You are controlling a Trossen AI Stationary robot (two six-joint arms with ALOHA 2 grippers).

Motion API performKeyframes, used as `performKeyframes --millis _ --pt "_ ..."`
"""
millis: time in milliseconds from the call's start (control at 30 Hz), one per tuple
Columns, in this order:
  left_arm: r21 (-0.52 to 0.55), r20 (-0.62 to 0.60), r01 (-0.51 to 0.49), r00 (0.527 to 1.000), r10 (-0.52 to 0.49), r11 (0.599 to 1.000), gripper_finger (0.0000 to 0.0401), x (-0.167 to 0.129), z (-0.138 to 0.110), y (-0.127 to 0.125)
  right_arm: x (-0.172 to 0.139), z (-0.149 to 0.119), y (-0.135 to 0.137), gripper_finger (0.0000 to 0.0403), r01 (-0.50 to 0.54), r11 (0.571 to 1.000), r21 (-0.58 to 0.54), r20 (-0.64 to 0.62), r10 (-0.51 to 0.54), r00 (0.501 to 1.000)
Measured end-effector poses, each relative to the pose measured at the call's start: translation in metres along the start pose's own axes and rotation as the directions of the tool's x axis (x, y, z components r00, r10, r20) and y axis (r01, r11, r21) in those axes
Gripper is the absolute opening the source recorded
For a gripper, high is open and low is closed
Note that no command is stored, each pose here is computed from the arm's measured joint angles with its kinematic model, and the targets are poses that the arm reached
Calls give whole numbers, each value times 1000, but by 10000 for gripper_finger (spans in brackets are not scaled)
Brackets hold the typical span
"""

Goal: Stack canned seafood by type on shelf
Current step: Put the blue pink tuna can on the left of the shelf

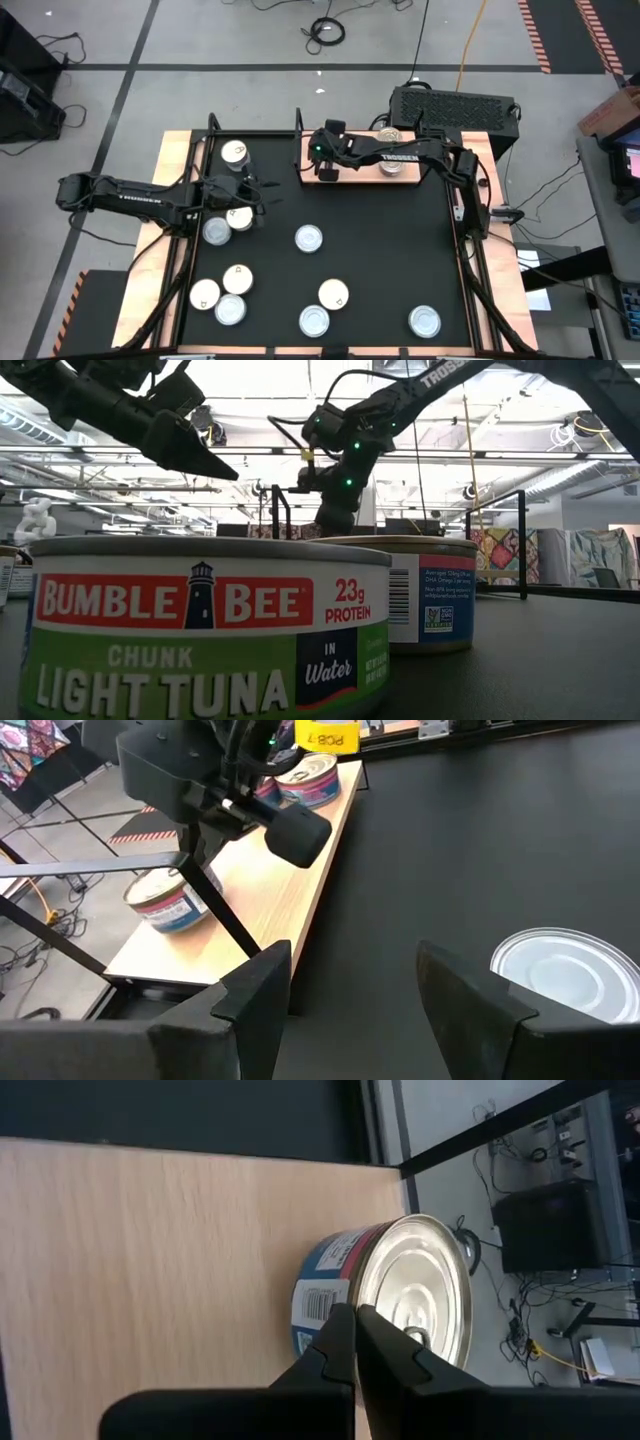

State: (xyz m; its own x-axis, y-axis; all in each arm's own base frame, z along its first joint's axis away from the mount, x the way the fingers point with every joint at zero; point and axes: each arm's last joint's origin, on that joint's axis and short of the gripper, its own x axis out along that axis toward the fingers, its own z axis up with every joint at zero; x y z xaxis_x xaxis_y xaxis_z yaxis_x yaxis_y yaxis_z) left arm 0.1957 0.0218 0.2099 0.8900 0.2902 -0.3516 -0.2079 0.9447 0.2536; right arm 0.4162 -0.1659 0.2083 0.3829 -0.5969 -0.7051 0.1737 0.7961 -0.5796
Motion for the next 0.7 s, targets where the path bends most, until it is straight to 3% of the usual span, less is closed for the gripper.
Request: performKeyframes --millis 700 --pt "5 -18 7 1000 -7 1000 216 0 -2 -1 3 0 -1 2 5 1000 -9 11 -5 1000"
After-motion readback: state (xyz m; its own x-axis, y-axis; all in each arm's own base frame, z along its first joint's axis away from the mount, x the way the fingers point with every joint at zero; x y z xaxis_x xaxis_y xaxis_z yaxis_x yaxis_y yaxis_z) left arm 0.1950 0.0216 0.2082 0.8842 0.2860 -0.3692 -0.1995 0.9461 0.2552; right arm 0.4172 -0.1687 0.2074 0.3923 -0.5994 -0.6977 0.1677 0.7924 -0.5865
